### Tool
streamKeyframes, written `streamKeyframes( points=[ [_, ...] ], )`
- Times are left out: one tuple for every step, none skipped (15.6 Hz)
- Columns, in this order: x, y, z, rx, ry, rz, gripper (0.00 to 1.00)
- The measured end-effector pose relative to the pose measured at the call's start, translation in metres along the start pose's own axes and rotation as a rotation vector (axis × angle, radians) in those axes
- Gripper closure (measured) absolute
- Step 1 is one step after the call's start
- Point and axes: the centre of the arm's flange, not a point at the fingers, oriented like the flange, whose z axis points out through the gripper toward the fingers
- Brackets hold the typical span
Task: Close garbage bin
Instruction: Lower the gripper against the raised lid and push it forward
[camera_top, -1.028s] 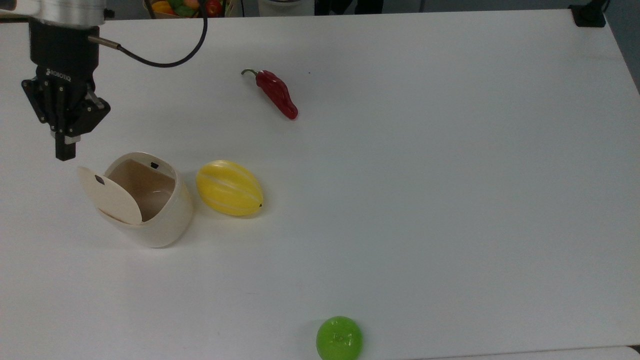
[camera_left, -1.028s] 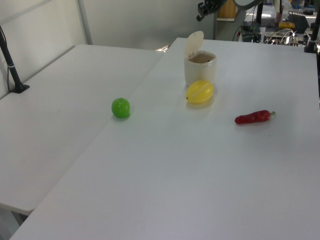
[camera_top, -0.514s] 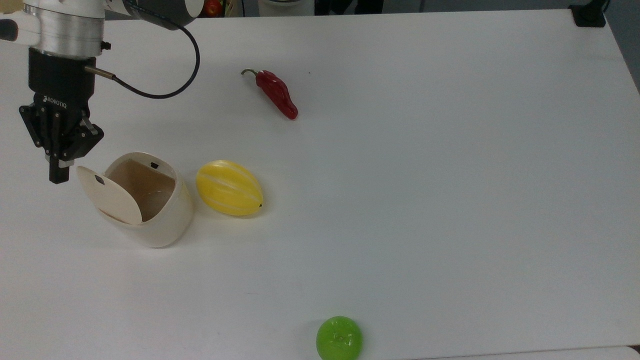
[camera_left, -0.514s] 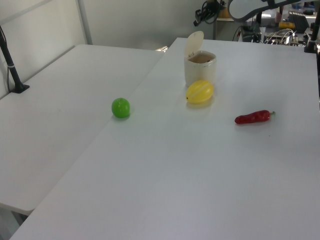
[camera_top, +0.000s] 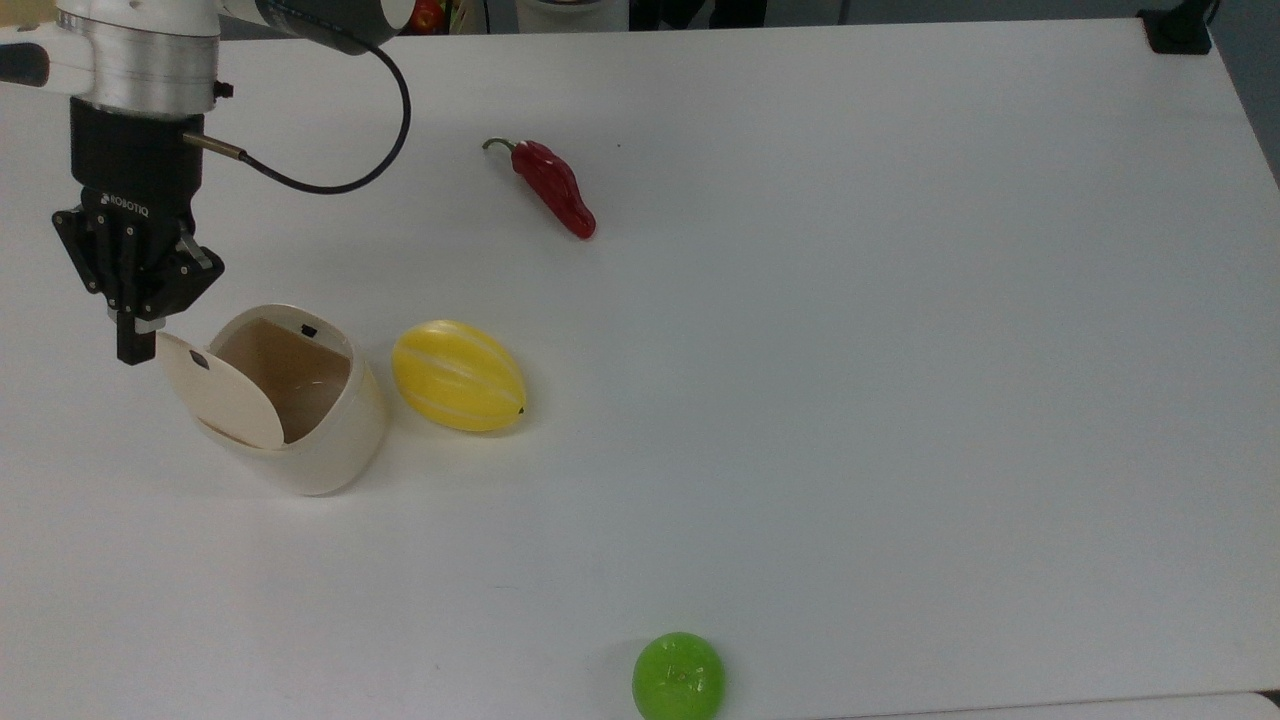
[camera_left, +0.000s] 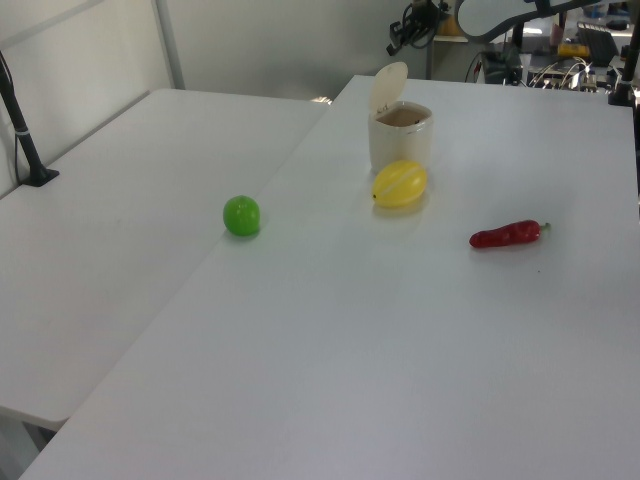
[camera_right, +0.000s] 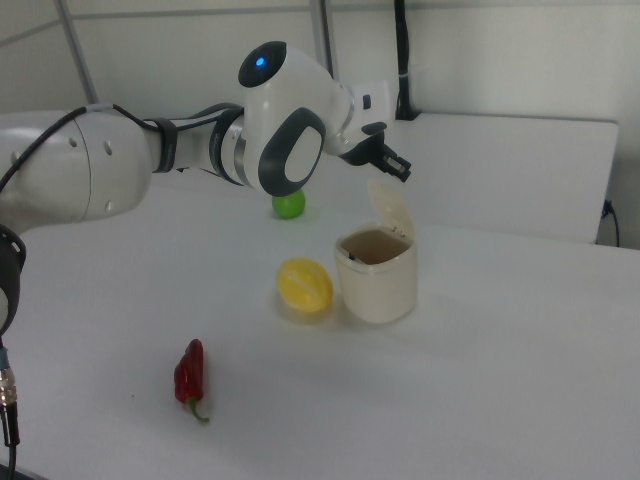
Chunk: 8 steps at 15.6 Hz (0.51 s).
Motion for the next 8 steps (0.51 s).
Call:
streamKeyframes(
  points=[
    [-0.001,-0.002,0.000,-0.004,-0.016,-0.006,0.99],
    [-0.003,-0.005,-0.001,-0.005,-0.029,-0.012,0.99],
    [-0.005,-0.010,-0.001,-0.008,-0.052,-0.021,0.99],
    [-0.007,-0.012,0.000,-0.012,-0.069,-0.027,0.99],
    [-0.009,-0.014,0.000,-0.016,-0.084,-0.035,0.99],
    [-0.011,-0.016,0.001,-0.020,-0.097,-0.041,0.99],
    [-0.013,-0.017,0.002,-0.024,-0.111,-0.047,0.99],
    [-0.015,-0.019,0.002,-0.030,-0.126,-0.054,0.99]
  ],
)
